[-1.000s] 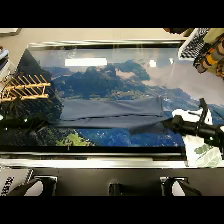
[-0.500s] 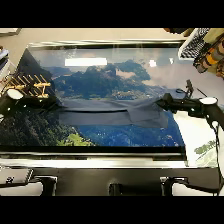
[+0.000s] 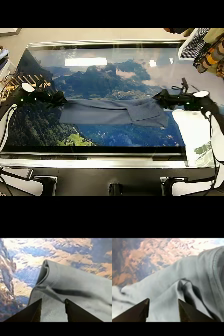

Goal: Fold the clothes and pants, and hang the long-sleeved shirts on hangers.

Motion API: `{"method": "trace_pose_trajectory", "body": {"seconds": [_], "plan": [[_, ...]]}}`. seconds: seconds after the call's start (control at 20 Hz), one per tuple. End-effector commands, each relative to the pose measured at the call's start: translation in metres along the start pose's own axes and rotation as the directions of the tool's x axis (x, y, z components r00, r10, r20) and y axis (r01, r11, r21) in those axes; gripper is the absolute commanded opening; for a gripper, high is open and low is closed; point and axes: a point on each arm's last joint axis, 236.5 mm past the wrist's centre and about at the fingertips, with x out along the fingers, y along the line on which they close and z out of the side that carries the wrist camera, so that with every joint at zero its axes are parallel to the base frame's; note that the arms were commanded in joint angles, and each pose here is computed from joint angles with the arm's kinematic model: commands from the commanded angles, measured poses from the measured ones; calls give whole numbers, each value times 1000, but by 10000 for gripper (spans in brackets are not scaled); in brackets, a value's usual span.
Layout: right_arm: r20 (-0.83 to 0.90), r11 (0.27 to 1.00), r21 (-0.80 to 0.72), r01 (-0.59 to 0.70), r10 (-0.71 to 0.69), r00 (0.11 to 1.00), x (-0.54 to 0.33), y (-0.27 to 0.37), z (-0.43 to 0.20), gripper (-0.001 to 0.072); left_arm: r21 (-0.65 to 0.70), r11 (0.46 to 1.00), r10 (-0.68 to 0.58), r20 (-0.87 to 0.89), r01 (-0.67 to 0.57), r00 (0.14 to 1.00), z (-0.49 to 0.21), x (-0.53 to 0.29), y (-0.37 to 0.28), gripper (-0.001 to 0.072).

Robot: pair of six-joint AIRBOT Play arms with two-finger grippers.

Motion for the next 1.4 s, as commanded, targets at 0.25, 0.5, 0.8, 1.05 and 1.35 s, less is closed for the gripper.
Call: {"method": "trace_pose_trajectory", "body": {"seconds": [0.25,0.5,0.8,1.05,1.35], "plan": [[-80,988,7,153,-152,985,-92,-71,4,684,91,987,133,-12,-132,991,2,-66,14,340],[-186,1000,18,15,-12,982,-56,-78,-14,690,105,986,131,-33,-127,991,-9,-82,7,340],[-203,998,47,-47,56,978,-33,-90,-17,690,106,986,134,-61,-127,989,-16,-83,7,340],[-173,998,40,-43,50,984,-28,-94,-11,688,106,986,134,-59,-127,989,-15,-83,7,340],[-267,999,-18,-30,24,963,7,-74,-35,687,106,986,132,-42,-127,990,-11,-82,7,339]]}}
